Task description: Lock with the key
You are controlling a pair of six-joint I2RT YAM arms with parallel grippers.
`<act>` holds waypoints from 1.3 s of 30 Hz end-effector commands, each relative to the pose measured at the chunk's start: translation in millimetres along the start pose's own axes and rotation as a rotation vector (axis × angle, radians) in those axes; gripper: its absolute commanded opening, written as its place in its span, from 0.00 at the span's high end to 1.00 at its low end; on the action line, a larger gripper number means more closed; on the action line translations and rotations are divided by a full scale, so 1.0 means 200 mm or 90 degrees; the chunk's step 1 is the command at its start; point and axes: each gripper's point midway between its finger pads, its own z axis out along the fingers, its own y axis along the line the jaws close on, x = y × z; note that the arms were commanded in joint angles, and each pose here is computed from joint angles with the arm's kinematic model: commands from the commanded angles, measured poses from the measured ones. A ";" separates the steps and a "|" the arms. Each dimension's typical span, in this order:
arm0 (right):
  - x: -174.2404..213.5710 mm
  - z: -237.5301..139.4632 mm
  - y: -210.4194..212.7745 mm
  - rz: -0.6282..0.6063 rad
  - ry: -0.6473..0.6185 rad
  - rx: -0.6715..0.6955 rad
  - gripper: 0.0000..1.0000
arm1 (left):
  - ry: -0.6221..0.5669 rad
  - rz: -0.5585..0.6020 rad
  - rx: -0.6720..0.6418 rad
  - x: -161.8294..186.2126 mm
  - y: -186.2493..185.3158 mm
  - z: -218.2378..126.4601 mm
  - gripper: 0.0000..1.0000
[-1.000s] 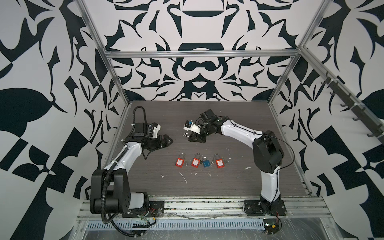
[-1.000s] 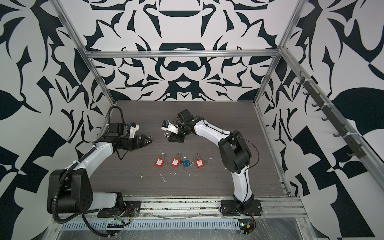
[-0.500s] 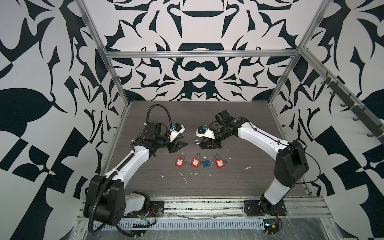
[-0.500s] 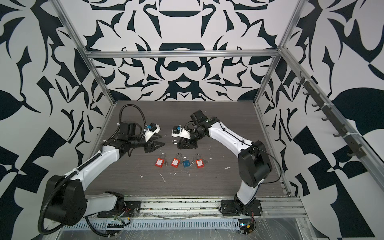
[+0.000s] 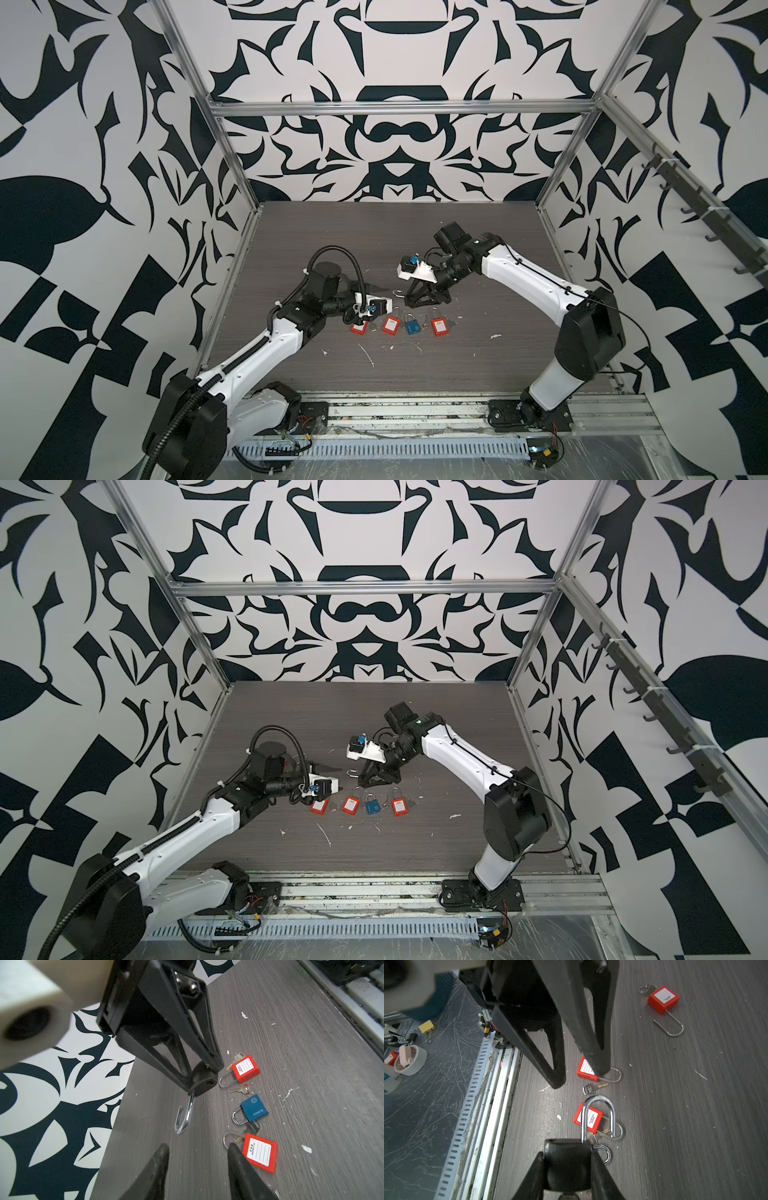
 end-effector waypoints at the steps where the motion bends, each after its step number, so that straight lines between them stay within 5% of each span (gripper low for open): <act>1: -0.09 -0.07 0.08 -0.020 -0.034 -0.008 0.81 | 0.011 0.060 -0.022 -0.01 0.05 0.04 0.55; 10: -0.08 -0.08 0.11 -0.005 -0.031 -0.014 0.82 | 0.035 0.099 -0.066 -0.03 0.10 0.09 0.64; 16: -0.05 -0.07 0.12 0.005 -0.018 -0.018 0.83 | 0.030 0.079 -0.078 -0.04 0.10 0.07 0.62; 20: -0.05 -0.06 0.12 0.008 -0.014 -0.024 0.83 | 0.002 0.049 -0.032 -0.07 0.04 0.08 0.62; 29: -0.06 -0.06 0.14 0.004 -0.014 -0.030 0.83 | -0.018 0.006 0.011 -0.10 0.01 0.10 0.82; 39: -0.07 -0.05 0.14 -0.001 -0.007 -0.031 0.83 | -0.049 -0.027 0.027 -0.15 -0.02 0.09 0.81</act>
